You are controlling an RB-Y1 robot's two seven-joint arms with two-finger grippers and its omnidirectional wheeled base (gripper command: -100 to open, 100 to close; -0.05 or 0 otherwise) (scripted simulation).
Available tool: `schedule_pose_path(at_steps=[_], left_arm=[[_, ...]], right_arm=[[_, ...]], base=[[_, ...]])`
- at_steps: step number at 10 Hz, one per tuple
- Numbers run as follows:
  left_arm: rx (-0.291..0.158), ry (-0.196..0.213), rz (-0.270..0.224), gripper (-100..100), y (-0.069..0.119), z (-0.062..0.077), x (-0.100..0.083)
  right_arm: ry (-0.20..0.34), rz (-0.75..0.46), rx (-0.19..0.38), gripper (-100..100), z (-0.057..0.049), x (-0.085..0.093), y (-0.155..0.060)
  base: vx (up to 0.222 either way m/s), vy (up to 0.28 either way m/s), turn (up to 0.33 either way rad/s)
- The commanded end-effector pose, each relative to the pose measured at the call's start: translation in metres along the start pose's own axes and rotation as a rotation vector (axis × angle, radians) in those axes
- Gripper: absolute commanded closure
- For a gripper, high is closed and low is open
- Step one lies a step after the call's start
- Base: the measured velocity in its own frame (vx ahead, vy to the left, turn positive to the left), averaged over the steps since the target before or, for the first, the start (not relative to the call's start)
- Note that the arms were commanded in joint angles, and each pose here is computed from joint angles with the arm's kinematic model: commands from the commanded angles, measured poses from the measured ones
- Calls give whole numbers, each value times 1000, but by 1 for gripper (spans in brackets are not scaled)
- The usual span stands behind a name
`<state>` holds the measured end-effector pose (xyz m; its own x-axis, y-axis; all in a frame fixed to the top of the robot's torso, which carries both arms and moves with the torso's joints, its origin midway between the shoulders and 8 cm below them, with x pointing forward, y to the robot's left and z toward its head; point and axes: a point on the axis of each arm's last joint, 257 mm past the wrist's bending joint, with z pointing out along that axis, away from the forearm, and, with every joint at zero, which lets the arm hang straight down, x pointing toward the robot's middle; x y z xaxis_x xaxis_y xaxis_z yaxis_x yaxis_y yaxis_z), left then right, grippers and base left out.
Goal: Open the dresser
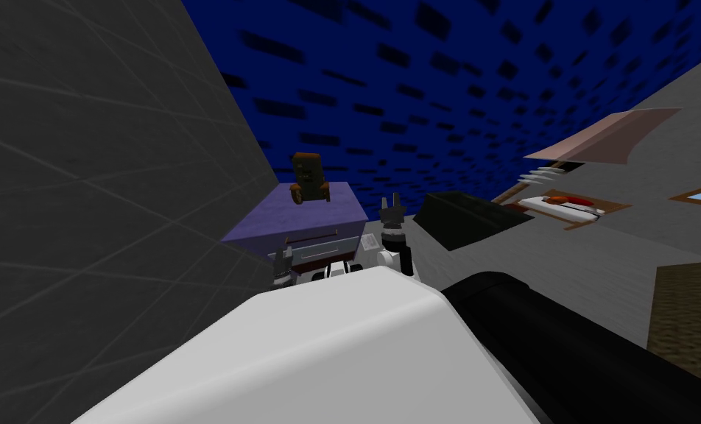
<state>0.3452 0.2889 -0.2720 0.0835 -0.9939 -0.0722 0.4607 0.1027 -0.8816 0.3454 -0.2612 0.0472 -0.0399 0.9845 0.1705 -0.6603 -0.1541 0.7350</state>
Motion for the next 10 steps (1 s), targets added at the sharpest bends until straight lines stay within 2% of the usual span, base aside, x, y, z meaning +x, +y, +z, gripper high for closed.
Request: schedule_pose_path(at_steps=[1, 2, 3, 5, 8, 9, 10], left_arm=[[-3, -17, -18, -100, 4, -8, 5], [-3, -12, -14, -100, 3, -6, 3], [-2, -11, -15, -100, 4, 6, 2], [-2, -10, -16, -100, 5, 15, 1], [-2, -7, -18, -100, 6, 37, -2], [2, -7, -17, -100, 4, 33, -2], [-2, -9, -17, 100, 5, 24, -1]], right_arm=[[0, 0, 0, 0, 0, 0, 0], [0, 0, 0, 0, 0, 0, 0], [0, 0, 0, 0, 0, 0, 0], [0, 0, 0, 0, 0, 0, 0], [0, 0, 0, 0, 0, 0, 0], [0, 0, 0, 0, 0, 0, 0], [0, 0, 0, 0, 0, 0, 0]], base=[[14, -6, 4], [6, -3, 1], [-11, -10, 15], [-18, -14, 10], [-18, -15, 10], [-6, -6, 0], [9, 6, -15]])
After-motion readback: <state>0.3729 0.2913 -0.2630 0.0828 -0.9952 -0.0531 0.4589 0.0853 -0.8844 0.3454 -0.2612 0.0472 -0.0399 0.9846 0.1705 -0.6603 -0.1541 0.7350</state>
